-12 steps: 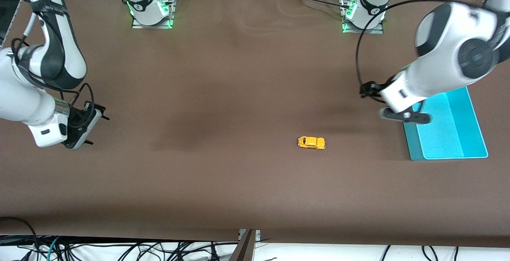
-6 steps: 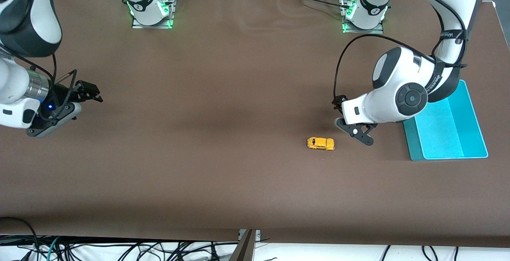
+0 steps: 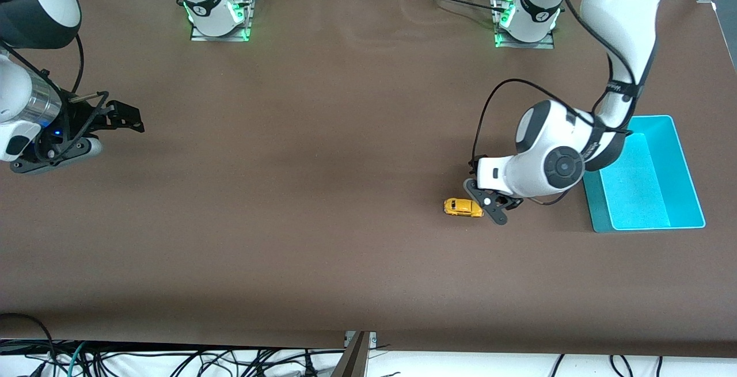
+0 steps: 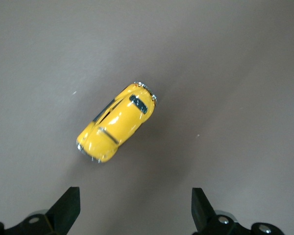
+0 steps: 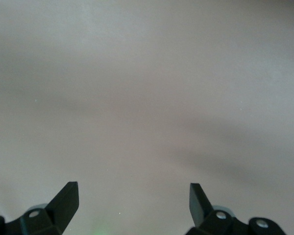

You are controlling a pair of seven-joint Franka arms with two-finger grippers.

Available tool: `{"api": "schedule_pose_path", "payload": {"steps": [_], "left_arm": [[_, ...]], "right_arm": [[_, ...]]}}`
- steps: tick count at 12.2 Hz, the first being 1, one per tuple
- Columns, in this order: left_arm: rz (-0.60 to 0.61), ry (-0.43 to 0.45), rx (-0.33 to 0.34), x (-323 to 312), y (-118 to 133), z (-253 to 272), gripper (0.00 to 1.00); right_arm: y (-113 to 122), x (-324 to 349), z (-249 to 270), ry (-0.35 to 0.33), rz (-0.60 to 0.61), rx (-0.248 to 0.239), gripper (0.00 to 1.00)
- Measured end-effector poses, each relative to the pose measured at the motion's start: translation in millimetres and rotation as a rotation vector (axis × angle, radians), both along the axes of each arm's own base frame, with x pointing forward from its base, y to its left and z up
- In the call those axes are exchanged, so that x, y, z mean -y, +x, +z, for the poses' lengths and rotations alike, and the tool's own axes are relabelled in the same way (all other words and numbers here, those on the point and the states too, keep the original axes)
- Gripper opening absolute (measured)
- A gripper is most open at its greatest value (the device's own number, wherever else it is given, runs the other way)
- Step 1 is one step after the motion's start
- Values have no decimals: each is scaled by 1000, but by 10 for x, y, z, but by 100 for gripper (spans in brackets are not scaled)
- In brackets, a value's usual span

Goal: Wind and store yellow beetle car
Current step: 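Lower the left gripper onto the yellow car and close it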

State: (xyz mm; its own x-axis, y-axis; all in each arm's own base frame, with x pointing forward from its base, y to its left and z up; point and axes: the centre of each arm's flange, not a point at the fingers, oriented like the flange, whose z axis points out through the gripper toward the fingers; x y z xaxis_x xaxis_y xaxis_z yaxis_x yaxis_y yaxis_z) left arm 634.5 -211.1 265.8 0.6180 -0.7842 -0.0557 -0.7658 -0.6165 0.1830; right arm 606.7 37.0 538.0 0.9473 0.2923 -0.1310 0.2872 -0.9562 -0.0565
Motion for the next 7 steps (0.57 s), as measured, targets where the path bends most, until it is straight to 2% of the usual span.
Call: {"api": "schedule_pose_path", "payload": {"steps": [3, 5, 7], "left_arm": [[-204, 89, 58, 470, -123, -185, 100], [-334, 114, 114, 765, -189, -227, 100], [-439, 108, 156, 771, -138, -293, 100]], "right_arm": [[-19, -132, 20, -46, 19, 6, 100], [-34, -145, 79, -77, 23, 21, 100], [-61, -129, 174, -85, 16, 39, 100]]}}
